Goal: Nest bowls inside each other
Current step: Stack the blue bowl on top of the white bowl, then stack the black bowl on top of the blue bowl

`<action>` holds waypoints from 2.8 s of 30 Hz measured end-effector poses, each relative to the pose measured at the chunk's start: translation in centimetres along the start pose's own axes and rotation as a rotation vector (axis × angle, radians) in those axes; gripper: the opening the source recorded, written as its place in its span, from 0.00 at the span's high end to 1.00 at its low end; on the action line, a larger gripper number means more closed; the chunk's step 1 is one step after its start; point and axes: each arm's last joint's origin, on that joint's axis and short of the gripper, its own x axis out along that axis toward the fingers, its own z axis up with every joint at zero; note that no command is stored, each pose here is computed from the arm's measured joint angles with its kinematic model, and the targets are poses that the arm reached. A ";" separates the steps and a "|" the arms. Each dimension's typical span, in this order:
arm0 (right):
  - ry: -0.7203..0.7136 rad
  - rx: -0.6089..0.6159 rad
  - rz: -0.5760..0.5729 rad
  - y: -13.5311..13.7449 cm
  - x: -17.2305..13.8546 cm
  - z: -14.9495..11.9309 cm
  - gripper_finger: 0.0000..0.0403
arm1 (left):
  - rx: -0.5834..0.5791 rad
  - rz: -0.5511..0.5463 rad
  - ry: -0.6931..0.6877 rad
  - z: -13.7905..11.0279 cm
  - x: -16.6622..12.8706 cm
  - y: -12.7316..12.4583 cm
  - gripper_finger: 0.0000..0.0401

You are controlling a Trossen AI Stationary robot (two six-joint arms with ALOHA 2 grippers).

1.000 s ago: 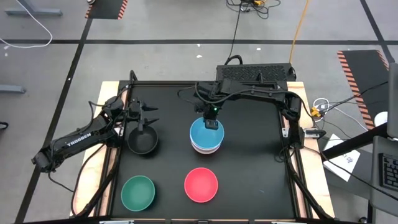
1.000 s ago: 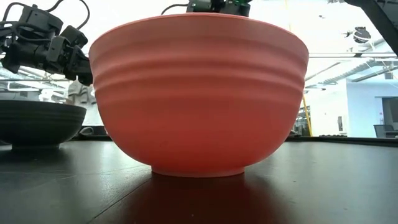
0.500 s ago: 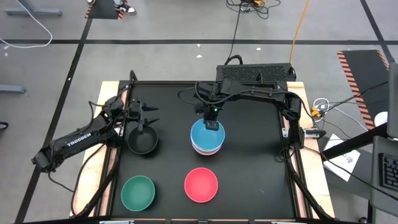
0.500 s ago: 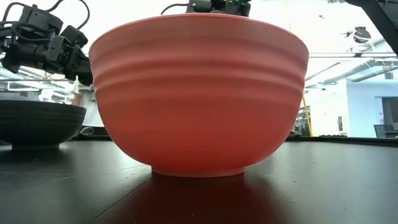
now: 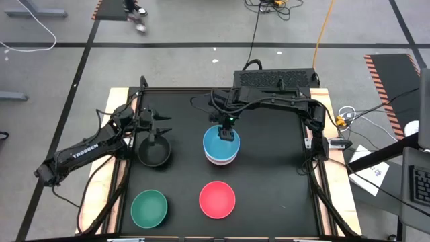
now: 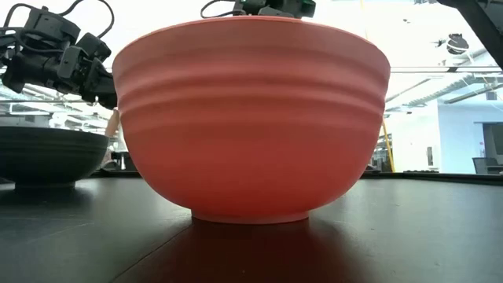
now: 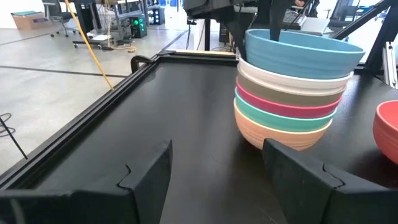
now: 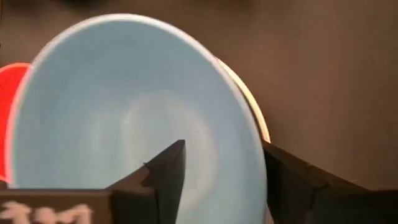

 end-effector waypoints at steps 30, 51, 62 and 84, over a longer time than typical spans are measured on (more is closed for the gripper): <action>-0.547 -0.395 -0.121 8.5 -10.8 -3.0 0.45 | -0.047 0.056 0.015 -0.1 0.0 0.1 0.36; -0.854 -0.108 -0.146 3.0 0.8 -25.0 0.45 | 0.019 -0.042 -0.190 2.5 -0.3 -0.1 0.36; -0.974 -0.018 -0.094 1.5 3.4 -29.5 0.46 | 0.047 0.110 -0.064 6.5 -1.4 0.1 0.36; -1.071 -0.142 -0.129 1.7 2.7 -29.2 0.46 | -0.201 0.247 0.600 11.2 -2.6 0.1 0.36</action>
